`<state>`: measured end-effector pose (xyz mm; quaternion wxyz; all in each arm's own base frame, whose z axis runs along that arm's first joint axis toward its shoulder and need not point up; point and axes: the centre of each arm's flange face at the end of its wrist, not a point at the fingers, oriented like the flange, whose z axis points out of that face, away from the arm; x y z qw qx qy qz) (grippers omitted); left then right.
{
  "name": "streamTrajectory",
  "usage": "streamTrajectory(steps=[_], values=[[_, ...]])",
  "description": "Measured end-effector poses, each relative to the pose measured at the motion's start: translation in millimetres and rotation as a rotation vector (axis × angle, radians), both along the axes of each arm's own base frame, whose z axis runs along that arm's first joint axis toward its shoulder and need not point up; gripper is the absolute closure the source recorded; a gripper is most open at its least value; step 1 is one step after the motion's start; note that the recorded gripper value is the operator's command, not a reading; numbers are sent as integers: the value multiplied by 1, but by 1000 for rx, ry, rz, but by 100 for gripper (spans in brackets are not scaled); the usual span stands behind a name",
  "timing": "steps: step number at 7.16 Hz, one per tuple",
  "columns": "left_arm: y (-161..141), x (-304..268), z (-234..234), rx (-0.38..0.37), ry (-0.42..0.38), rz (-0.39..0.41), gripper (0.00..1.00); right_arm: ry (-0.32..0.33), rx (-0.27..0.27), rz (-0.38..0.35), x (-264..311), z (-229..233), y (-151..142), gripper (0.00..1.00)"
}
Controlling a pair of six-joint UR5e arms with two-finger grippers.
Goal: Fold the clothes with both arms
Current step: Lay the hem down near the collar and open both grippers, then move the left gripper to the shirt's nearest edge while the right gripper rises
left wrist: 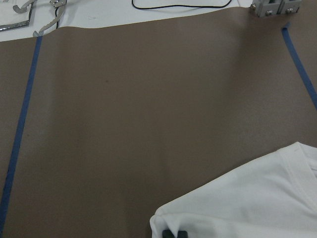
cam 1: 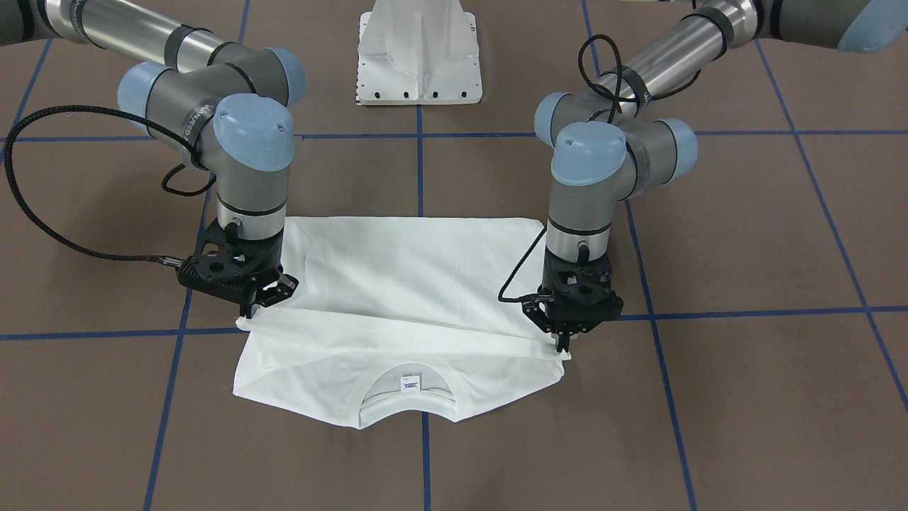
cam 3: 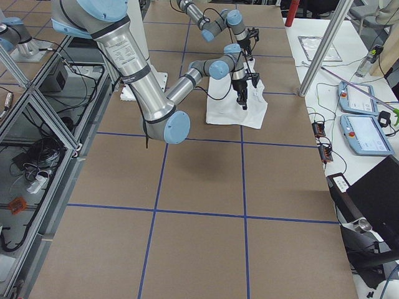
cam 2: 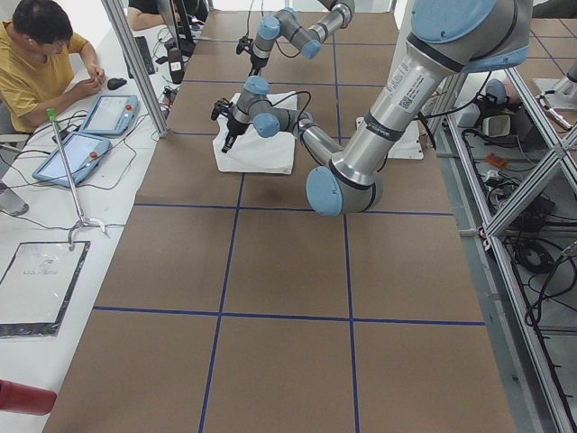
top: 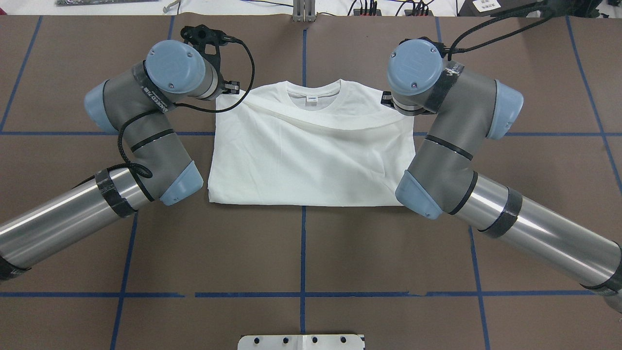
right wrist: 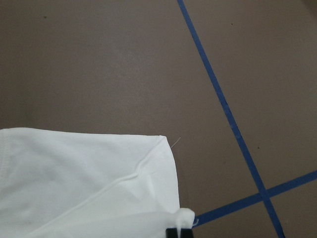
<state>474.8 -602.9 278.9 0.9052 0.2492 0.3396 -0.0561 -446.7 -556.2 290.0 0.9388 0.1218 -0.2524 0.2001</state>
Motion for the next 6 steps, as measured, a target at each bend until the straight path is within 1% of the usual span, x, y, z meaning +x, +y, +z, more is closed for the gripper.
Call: streamTrajectory(steps=[1, 2, 3, 4, 5, 6], values=[[-3, 2, 5, -7, -7, -1, 1, -8, 9, -1, -5, 6, -4, 1], [-5, 2, 7, 8, -17, 12, 0, -20, 19, 1, -7, 11, -9, 0], [-6, -2, 5, 53, -25, 44, 0, -31, 21, 5, 1, 12, -17, 0], [-3, -9, 4, 94, -18, 79, 0, -41, 17, -8, 18, 13, -27, 0], [9, -20, 8, 113, 4, 122, 0, -43, 19, -47, 38, 19, -35, 0], [32, -36, 16, 121, 34, 161, 0, -35, 31, -88, 55, 30, -35, 0]])
